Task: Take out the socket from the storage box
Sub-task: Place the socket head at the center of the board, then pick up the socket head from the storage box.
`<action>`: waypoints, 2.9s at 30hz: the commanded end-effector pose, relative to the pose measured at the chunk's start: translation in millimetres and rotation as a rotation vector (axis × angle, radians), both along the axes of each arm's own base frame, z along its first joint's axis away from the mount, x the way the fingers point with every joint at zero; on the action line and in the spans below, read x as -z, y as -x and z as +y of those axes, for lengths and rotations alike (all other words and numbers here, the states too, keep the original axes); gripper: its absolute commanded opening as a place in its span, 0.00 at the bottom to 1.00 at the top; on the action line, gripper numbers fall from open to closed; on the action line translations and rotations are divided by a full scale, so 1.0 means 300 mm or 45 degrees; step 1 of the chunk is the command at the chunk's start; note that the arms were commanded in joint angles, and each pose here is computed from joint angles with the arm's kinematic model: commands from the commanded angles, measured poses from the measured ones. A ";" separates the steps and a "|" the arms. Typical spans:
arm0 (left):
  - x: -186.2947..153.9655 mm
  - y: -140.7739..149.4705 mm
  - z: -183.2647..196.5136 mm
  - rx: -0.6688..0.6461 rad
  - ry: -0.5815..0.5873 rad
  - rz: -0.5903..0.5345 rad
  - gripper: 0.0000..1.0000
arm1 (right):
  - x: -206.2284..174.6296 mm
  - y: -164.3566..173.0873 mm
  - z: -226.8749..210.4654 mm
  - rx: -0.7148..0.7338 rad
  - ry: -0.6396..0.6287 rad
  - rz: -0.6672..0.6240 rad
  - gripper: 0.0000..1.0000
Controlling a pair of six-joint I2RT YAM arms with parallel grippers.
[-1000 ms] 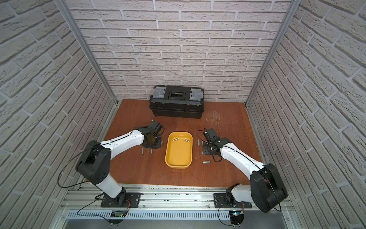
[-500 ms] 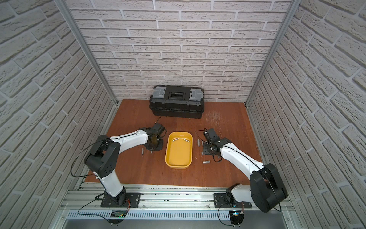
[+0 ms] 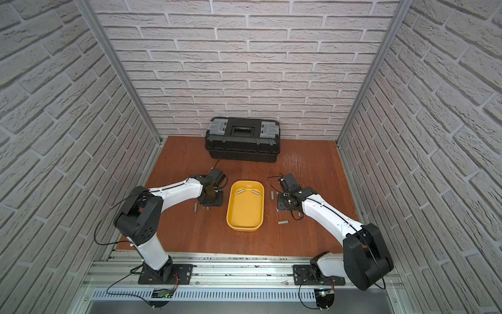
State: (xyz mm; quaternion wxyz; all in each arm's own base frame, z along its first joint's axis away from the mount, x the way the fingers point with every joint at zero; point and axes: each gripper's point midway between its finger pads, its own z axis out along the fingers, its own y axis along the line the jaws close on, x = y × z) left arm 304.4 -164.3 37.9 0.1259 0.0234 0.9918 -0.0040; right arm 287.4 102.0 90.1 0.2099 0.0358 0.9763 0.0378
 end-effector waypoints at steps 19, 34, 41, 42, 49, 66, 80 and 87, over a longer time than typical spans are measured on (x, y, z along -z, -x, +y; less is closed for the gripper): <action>-0.282 0.048 0.240 -0.300 0.075 -0.282 0.62 | 0.027 -0.302 0.550 -0.541 -0.010 -0.090 0.56; -0.260 0.094 0.289 -0.340 0.092 -0.272 0.60 | 0.174 -0.368 0.662 -0.567 0.038 -0.001 0.63; -0.248 0.099 0.287 -0.339 0.100 -0.264 0.60 | 0.215 -0.382 0.662 -0.554 0.076 0.030 0.61; -0.246 0.100 0.289 -0.341 0.099 -0.264 0.60 | 0.220 -0.383 0.663 -0.553 0.077 0.033 0.60; -0.245 0.099 0.288 -0.343 0.104 -0.262 0.60 | 0.247 -0.390 0.660 -0.539 0.094 0.042 0.57; -0.274 0.096 0.284 -0.336 0.117 -0.280 0.60 | 0.196 -0.368 0.645 -0.526 0.068 0.012 0.35; -0.320 0.047 0.224 -0.261 0.159 -0.301 0.61 | -0.119 -0.268 0.450 -0.432 0.055 -0.173 0.33; -0.335 0.020 0.174 -0.205 0.163 -0.307 0.61 | -0.108 -0.138 0.207 -0.248 0.095 -0.127 0.33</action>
